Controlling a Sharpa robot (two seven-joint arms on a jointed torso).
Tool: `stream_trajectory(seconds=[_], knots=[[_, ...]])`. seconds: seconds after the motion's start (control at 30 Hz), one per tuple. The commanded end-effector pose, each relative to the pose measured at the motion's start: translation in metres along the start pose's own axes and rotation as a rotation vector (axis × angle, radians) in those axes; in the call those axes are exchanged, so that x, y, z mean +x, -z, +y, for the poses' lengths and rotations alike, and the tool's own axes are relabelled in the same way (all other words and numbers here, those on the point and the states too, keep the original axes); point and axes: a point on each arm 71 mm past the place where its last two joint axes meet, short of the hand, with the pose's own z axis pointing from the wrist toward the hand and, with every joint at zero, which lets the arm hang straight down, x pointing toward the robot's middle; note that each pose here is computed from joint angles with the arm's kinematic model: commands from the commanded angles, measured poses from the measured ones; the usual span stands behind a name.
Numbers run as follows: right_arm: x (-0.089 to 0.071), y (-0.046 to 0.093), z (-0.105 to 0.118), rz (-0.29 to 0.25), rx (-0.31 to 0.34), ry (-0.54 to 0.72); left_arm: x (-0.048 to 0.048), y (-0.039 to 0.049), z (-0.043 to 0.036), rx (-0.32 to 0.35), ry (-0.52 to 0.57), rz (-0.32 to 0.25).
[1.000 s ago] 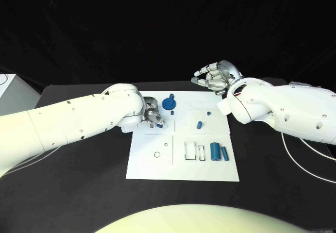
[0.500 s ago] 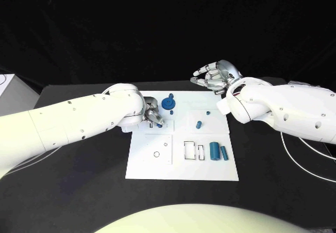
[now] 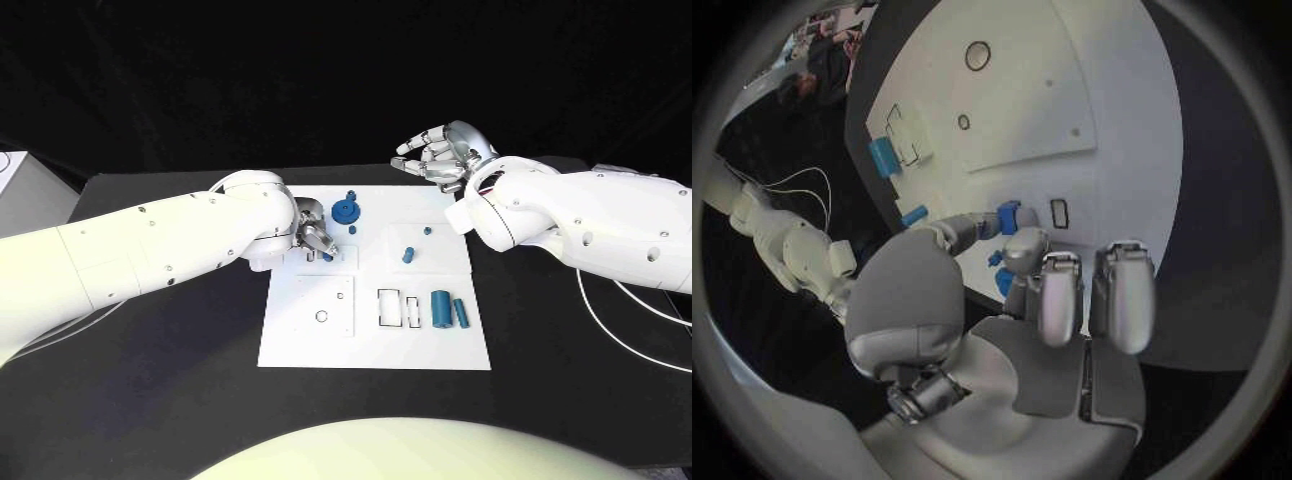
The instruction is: Assemble the parts on the task board
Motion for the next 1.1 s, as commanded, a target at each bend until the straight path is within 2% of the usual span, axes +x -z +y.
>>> stream_trajectory(seconds=[0.03,1.1], knots=[[0.0012,0.0002,0.0008,0.014,-0.013,0.008,0.0066,-0.0012,-0.0015,0.006,-0.014,0.043],[0.0002,0.0007,-0.0007,0.015,-0.010,0.008,0.0024,-0.0024,0.0083,-0.014,0.004,0.022]])
